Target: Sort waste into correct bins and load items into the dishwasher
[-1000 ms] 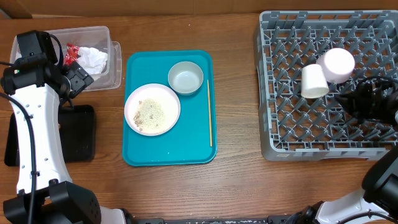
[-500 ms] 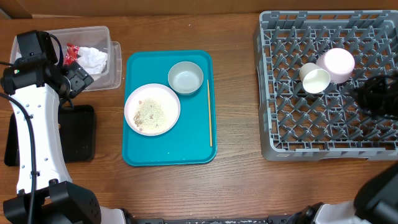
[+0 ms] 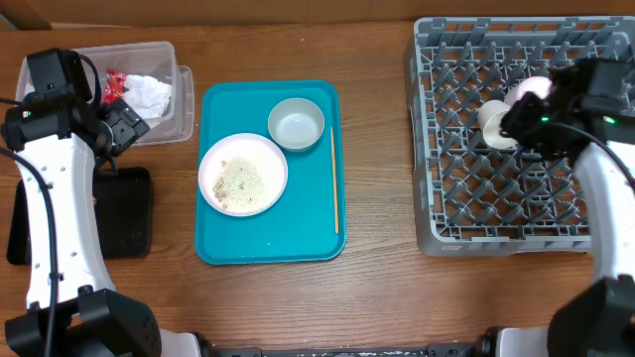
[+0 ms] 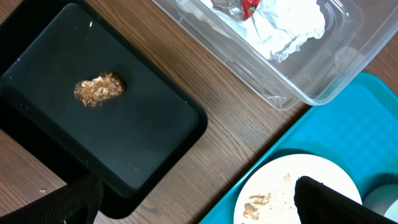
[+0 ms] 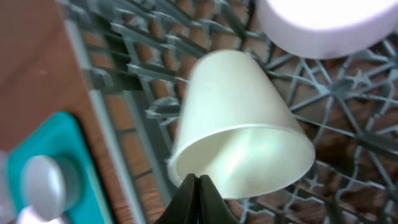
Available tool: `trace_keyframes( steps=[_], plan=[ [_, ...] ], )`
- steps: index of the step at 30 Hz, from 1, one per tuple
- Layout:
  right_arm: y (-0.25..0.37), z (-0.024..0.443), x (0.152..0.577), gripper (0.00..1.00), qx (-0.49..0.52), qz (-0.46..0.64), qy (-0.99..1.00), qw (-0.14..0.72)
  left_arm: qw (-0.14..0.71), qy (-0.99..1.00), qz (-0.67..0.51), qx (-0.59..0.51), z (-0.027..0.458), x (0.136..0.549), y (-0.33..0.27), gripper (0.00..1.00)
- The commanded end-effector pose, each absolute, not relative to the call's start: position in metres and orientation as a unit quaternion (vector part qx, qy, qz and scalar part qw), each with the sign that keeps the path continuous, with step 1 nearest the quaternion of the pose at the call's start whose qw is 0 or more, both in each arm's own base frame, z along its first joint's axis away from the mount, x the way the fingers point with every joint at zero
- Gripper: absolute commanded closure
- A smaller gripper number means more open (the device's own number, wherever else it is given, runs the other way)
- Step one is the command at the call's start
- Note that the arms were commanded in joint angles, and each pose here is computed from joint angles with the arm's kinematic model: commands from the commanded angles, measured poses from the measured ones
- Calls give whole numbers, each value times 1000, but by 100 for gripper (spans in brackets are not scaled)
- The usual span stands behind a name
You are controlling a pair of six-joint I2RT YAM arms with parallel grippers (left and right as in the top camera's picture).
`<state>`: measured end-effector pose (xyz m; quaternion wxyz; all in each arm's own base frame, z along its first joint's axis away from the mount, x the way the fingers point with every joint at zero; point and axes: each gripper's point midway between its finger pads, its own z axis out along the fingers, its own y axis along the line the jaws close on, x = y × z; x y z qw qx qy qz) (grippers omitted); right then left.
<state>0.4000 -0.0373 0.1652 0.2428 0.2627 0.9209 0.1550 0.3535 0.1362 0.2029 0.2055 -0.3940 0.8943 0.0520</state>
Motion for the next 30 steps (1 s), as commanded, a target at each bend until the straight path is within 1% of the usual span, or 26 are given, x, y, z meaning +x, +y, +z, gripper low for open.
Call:
trace_keyframes(
  steps=[1,13,23,30],
  plan=[
    [-56,149,401,96,292,100,922,234,200,893,56,-399,199,353,138,0],
    [-57,110,395,96,301,87,934,174,200,893,56,-399,199,353,138,0],
    [-58,81,381,96,308,74,936,154,200,893,56,-399,199,353,138,0],
    [-57,71,375,96,314,72,935,145,200,893,56,-399,199,353,138,0]
  ],
)
